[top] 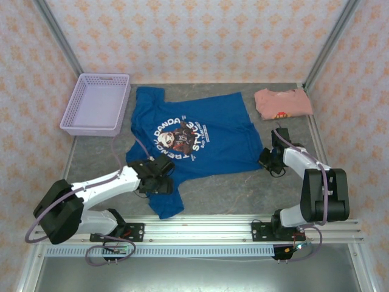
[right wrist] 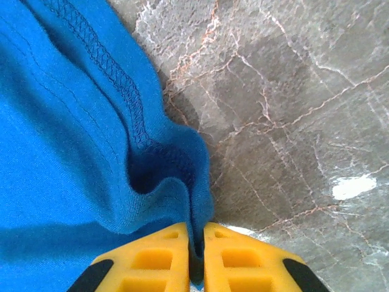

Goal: Fold the inside-out t-shirt
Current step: Move the T-shirt to the center of the table.

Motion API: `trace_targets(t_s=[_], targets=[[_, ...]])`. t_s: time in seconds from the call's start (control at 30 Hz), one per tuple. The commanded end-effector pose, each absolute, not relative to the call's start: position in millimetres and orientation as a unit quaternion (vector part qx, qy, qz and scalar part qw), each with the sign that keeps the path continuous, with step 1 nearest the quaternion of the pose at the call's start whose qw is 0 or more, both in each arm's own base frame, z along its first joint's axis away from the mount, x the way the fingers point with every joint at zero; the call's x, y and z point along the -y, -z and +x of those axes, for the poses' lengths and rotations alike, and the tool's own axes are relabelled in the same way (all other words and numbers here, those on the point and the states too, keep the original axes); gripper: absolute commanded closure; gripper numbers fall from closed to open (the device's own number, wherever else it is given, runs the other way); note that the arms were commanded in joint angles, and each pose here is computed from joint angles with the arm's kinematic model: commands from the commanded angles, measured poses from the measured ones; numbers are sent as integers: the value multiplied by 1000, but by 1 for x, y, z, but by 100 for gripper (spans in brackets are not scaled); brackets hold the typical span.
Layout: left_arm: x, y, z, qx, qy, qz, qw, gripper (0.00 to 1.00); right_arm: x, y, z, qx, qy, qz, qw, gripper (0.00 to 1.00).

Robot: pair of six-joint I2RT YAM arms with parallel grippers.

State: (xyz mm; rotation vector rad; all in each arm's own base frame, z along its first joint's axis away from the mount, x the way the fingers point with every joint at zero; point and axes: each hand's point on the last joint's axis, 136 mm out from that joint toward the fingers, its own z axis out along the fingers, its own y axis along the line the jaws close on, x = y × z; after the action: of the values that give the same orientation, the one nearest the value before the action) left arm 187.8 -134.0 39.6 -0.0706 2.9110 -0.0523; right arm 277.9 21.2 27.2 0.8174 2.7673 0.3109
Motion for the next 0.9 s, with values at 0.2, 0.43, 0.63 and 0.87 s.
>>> trace_targets(t_s=[0.2, 0.43, 0.63, 0.87], targets=[[78, -49, 221, -977, 0, -125, 172, 23, -22, -41, 286, -945, -117, 272, 139, 88], [64, -12, 232, -978, -4, -160, 132, 41, -19, -43, 288, -945, -112, 274, 142, 89], [67, -9, 271, -976, -21, -155, 149, 68, -10, -50, 295, -940, -104, 286, 156, 89], [61, -12, 341, -975, -34, -154, 159, 81, -9, -50, 308, -936, -107, 293, 163, 92]])
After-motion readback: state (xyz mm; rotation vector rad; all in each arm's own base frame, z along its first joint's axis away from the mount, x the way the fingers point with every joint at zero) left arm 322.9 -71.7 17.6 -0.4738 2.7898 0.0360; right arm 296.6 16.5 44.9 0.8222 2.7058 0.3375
